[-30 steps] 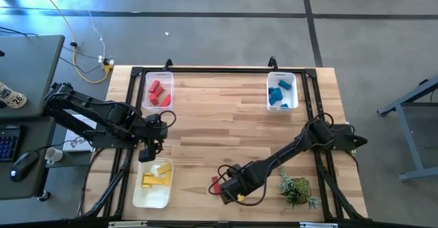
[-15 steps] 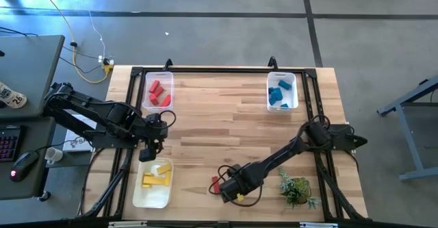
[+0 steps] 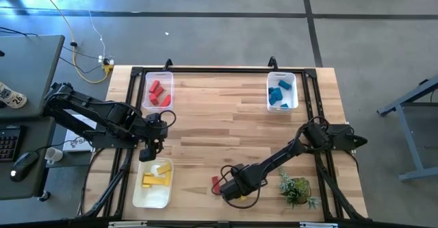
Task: Sort & place blocks by color
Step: Put the yellow block into the bottom white bin
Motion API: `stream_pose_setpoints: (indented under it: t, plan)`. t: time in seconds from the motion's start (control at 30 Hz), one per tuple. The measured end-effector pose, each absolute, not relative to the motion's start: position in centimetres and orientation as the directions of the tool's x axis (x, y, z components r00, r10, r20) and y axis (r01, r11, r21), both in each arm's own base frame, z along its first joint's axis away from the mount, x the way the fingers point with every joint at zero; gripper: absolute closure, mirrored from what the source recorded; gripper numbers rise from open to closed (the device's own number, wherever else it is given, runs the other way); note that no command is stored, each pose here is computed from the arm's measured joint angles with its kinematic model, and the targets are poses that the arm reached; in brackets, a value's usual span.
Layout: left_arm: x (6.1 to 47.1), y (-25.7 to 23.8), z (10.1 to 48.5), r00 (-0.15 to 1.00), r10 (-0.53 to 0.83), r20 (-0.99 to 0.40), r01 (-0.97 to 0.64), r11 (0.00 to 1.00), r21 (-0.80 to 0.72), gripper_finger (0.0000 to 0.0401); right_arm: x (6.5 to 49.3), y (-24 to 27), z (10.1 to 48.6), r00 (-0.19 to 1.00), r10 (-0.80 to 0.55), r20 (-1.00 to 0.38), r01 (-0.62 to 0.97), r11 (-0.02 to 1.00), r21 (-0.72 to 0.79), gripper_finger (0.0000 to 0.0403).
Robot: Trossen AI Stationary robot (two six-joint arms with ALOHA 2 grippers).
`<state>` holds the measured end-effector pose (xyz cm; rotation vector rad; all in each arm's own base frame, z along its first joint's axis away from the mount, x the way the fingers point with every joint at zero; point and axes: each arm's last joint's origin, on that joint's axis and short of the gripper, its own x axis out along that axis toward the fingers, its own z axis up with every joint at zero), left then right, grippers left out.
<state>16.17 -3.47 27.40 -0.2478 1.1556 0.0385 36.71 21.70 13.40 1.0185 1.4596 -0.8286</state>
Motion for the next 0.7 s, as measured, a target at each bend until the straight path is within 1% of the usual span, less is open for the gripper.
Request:
stream_pose_setpoints:
  t: [0.17, 0.37, 0.43, 0.6, 0.7]
  plan:
    - [16.2, -3.5, 27.4, 0.406, -0.097, -0.909, -0.156, 0.972, -0.173, 0.0265, 36.5, 21.5, 13.3, -0.016, 0.097, -0.995, 0.923, 0.384, 0.022, 0.026]
    - [16.2, -3.5, 27.4, 0.407, -0.09, -0.909, -0.143, 0.977, -0.161, 0.0264, 36.5, 21.4, 13.3, -0.023, 0.093, -0.995, 0.924, 0.383, 0.014, 0.0325]
    - [16.2, -3.4, 27.4, 0.411, -0.073, -0.909, -0.15, 0.978, -0.146, 0.0263, 36.5, 21.4, 13.4, -0.024, 0.09, -0.996, 0.915, 0.404, 0.014, 0.0331]
    - [16.2, -3.3, 27.4, 0.418, -0.046, -0.907, -0.17, 0.977, -0.128, 0.0265, 37.3, 21.2, 14.5, -0.012, 0.096, -0.995, 0.893, 0.449, 0.032, 0.0329]
    - [16.4, -3.0, 27.4, 0.427, -0.041, -0.903, -0.185, 0.974, -0.132, 0.0265, 38.4, 20.5, 15.3, 0.038, 0.051, -0.998, 0.873, 0.484, 0.058, 0.0325]
